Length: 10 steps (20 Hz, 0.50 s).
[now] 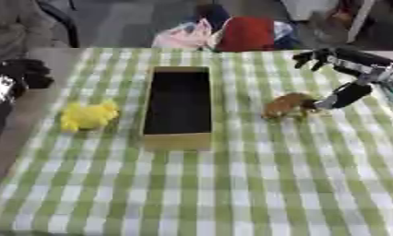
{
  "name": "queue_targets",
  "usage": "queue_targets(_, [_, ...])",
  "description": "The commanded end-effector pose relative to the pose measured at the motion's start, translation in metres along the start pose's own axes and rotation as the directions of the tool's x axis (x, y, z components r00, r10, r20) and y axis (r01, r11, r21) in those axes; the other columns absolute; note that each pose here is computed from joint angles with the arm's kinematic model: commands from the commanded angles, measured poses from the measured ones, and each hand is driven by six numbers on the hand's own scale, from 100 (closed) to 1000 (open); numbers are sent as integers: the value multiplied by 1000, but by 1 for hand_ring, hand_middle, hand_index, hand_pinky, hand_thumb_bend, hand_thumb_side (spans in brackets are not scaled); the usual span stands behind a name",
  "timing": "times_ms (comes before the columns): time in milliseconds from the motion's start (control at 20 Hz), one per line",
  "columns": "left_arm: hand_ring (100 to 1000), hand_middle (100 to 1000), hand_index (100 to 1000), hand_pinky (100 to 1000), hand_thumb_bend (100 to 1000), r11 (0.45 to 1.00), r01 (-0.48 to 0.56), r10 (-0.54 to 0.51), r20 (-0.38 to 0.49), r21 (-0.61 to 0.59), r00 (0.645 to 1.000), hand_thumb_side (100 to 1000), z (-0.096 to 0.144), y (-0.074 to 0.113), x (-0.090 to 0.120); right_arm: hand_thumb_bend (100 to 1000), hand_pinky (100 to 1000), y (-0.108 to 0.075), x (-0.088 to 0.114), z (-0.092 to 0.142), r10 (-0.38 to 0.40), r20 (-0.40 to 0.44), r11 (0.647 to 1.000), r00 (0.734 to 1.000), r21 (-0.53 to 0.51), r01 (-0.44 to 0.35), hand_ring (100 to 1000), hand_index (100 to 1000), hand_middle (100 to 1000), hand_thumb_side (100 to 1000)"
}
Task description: Pick up objects on the table and place them in the box.
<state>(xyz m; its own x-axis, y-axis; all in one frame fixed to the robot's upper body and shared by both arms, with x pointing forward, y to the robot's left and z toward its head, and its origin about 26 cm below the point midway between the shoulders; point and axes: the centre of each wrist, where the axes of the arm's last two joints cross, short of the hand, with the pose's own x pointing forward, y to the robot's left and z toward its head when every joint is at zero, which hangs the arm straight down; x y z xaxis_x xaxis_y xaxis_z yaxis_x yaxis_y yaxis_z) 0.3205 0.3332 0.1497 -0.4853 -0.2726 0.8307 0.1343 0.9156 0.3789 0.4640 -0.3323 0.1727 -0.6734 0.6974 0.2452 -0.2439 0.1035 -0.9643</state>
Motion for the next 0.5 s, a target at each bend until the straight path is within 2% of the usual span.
queue_targets(50, [687, 659, 756, 764, 157, 1000, 26, -26, 17, -1, 1000, 788, -3, 8, 7, 451, 778, -16, 1, 2, 29, 3, 999, 1000, -21, -29, 951, 1000, 815, 263])
queue_targets(500, [688, 659, 756, 764, 163, 1000, 25, -25, 18, -5, 1000, 785, -3, 8, 7, 449, 779, -15, 3, -1, 38, 5, 999, 999, -6, -38, 949, 999, 816, 266])
